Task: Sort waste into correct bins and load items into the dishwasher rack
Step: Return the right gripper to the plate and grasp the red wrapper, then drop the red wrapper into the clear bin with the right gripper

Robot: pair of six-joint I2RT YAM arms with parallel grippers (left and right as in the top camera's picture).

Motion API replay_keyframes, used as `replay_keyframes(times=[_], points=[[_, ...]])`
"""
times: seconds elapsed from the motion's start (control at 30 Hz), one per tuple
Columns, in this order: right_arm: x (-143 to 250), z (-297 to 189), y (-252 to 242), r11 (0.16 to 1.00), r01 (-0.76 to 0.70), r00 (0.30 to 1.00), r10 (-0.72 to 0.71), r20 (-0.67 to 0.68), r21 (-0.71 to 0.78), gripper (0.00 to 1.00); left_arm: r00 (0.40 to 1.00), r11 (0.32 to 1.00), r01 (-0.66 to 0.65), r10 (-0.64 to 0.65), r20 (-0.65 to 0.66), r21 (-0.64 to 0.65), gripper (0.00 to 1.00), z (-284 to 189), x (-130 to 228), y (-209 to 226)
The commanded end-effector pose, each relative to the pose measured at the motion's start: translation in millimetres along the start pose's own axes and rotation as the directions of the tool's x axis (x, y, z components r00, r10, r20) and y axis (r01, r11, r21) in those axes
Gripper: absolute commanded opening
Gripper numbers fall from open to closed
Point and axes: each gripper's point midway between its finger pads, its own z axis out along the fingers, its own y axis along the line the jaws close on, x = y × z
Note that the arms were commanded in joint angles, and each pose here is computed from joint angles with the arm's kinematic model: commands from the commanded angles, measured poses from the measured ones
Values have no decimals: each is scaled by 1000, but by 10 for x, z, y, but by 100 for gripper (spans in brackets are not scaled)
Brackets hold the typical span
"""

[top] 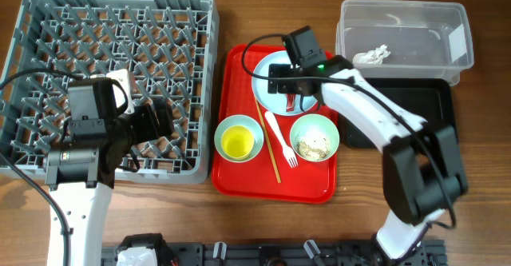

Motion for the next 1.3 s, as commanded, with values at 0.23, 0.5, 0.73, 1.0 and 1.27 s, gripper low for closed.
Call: replay_keyframes(times=[0.23, 0.5, 0.73, 1.0, 1.27], points=[[365, 434, -166, 996, -32, 992, 42, -118, 84, 52, 1000, 1000, 12, -12, -3, -7, 100, -29, -4, 17], [392, 411, -188, 995, -29, 990, 41, -131, 92, 6, 1000, 1000, 12, -12, -5, -7, 100, -30, 2, 18], [38, 84, -152, 998, -42, 999, 43, -33, 56, 4, 1000, 1000, 12, -12, -5, -7, 100, -30, 2, 18], [-740, -706, -718, 979, -192, 954, 169, 246, 73, 4, 1000, 1000, 12, -12, -5, -7, 100, -30, 1, 18], [-1082, -936, -1558, 877, -479, 819, 431, 378, 38, 4, 1000, 1000, 12, -12, -5, -7, 100, -30, 0, 18]])
